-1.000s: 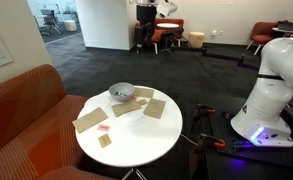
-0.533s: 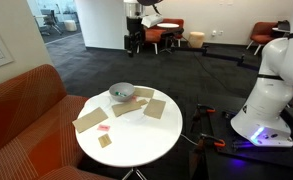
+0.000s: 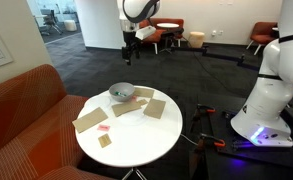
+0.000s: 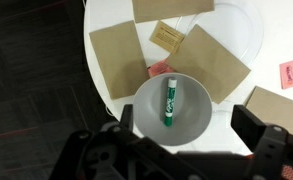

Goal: Take the marker out of the bowl and put it on the table

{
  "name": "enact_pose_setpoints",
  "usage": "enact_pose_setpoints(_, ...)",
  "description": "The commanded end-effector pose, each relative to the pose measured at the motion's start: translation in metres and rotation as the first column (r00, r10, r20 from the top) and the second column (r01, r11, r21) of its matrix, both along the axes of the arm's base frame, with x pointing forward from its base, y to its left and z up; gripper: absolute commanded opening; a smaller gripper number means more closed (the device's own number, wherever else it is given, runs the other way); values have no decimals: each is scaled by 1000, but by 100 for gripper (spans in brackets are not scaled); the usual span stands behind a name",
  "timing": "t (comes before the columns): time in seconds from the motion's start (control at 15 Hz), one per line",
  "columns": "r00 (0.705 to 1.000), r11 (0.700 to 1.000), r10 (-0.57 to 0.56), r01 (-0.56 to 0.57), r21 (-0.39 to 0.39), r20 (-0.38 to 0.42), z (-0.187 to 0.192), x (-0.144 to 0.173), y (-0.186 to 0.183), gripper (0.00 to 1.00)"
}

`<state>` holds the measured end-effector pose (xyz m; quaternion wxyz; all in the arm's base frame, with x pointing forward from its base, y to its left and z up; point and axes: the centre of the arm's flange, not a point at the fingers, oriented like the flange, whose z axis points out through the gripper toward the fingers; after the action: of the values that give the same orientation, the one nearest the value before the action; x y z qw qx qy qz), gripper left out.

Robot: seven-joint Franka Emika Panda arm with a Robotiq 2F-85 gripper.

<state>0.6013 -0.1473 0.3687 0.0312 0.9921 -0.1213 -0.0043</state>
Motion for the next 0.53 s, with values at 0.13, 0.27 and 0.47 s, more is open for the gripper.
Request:
enact_pose_setpoints(0.13,999,1000,0,1,11,-38,-37,33,-23,100)
enact_pose_setpoints(0.27,999,1000,-13,13,0,-45,-40,18,-15,100)
enact_pose_setpoints(0.47,998,1000,-15,15,-2,-59,-55,27,-19,100)
